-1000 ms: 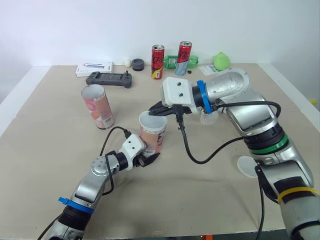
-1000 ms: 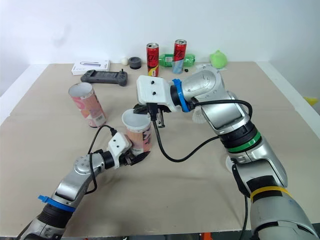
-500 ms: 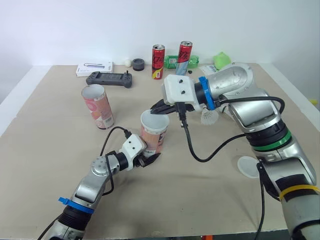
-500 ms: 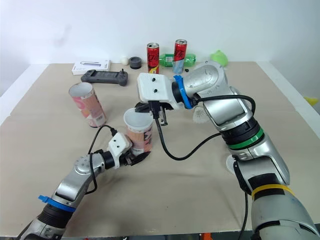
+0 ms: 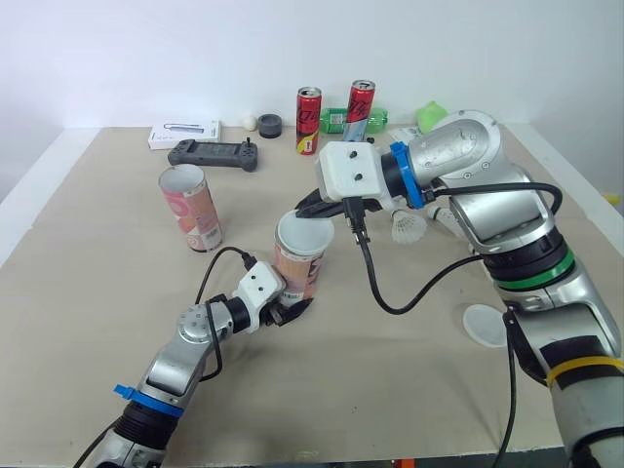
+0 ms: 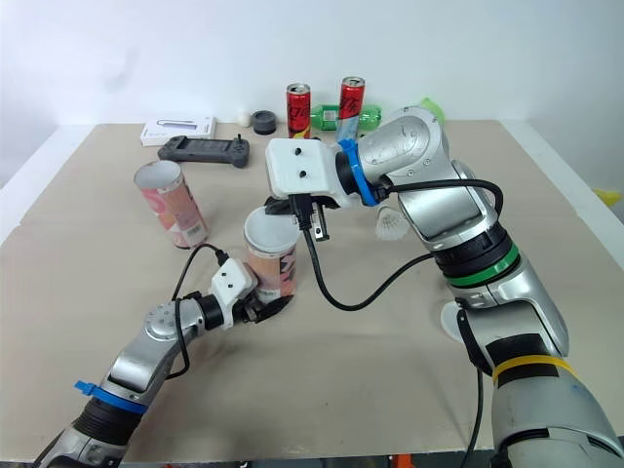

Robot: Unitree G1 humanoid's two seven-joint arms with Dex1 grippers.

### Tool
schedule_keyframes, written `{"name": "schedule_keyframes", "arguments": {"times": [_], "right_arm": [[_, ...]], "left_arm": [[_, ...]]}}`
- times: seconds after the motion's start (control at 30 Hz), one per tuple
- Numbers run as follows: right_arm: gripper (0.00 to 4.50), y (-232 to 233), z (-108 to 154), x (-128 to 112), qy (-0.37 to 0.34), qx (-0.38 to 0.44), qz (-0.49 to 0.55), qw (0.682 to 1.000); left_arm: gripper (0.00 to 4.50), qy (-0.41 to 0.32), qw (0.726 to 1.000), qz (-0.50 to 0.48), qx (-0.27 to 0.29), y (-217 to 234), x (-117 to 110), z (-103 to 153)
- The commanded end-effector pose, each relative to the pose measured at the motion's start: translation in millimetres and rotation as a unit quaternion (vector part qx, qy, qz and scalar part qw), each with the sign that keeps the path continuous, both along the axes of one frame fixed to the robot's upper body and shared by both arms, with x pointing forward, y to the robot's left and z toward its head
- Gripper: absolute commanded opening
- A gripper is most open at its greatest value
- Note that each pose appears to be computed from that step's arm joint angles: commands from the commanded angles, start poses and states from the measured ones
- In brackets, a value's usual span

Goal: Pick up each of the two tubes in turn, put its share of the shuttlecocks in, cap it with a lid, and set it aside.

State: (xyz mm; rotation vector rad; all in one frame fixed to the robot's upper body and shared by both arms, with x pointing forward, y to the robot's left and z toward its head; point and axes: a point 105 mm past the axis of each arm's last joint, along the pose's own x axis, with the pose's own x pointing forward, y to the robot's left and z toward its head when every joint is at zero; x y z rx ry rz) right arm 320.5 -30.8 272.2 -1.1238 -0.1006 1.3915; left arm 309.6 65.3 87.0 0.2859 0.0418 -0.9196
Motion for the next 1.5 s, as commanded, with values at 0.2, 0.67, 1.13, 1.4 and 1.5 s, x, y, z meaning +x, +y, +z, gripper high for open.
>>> {"name": "schedule_keyframes", "arguments": {"times": [0.2,0.67,1.13,1.4,1.5], "right_arm": [[0.05,9,9,-3,-0.026,0.009,0.01,1.0],[0.05,13,1,-1,-0.027,-0.02,0.016,0.999],[0.05,18,0,-1,-0.038,-0.026,0.027,0.999],[2.0,26,7,-5,-0.048,-0.003,0.049,0.998],[3.36,29,12,-6,-0.053,0.009,0.053,0.997]], "left_arm": [[3.56,0.023,1.0,0.001,0.007,-2,-4,-13],[3.56,0.023,1.0,0.001,0.005,-4,-4,-13],[3.56,0.023,1.0,0.001,0.004,-5,-4,-14],[3.56,0.024,1.0,0.001,0.003,-6,-5,-14],[3.56,0.024,1.0,0.001,0.003,-6,-4,-14]]}}
